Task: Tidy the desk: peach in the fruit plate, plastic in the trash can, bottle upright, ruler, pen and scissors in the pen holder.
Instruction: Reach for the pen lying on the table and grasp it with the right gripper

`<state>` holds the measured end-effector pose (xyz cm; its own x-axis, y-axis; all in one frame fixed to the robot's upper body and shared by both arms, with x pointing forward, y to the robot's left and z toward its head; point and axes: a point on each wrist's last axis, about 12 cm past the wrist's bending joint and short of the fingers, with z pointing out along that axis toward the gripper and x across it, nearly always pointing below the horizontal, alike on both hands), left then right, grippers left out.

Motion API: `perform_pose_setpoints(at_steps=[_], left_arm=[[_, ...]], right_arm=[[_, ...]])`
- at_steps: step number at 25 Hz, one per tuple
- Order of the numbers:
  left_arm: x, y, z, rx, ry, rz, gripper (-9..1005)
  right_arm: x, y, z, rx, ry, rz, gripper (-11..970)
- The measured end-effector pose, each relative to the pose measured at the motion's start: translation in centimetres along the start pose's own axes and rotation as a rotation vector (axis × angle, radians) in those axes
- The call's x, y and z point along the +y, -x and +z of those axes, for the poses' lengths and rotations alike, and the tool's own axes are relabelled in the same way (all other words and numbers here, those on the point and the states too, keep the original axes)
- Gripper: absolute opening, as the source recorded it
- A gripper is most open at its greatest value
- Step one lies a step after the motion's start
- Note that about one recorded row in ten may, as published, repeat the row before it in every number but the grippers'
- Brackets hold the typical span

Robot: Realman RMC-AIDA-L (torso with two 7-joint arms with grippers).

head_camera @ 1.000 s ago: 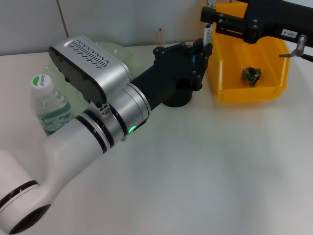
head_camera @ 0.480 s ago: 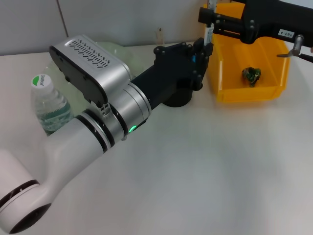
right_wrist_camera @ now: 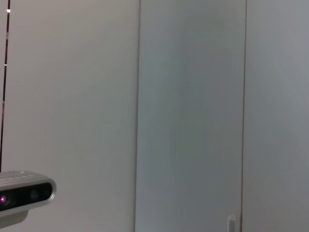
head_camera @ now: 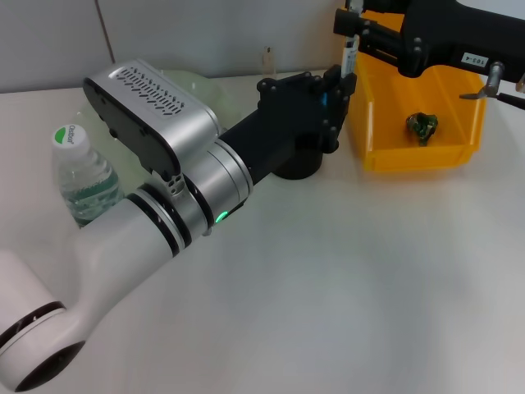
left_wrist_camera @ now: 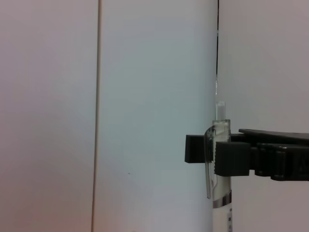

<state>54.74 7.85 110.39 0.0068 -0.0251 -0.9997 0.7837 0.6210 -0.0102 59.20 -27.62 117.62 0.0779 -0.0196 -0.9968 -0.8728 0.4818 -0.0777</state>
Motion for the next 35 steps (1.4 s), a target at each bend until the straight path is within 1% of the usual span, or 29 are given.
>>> perform_pose_setpoints(at_steps=[7,18,23,29,31,35], left_arm=[[-0.1,-0.05,-0.02,0.001,-0.003,0.0,127],[-0.07,-0.01,-0.04,-0.004,-0.004,0.003,127],[-0.08,-0.01,-0.04,-0.005,-0.005,0.004,127],[-0.1,0.1,0.04,-0.009,-0.011,0.012,127],[-0.13,0.04,0.04,-0.006,-0.013,0.014,127],[-0.1,-0.02,0.02,0.0,-0.013,0.009,200]], right_arm=[[-0.09,-0.04,-0.07,0.0,-0.009,0.002,292],[-0.09,-0.08,-0.02,0.002,-0.008,0.003,261],[-0.12,-0.08,-0.14,-0.004,-0.01,0.007,183],[-0.3,0.14,-0.51,-0.021,-0.023,0.007,182],[-0.31,0.16,-0.56,-0.021,-0.025,0.009,165],[-0.33,0.22,-0.59,-0.023,-0.026,0.009,132]])
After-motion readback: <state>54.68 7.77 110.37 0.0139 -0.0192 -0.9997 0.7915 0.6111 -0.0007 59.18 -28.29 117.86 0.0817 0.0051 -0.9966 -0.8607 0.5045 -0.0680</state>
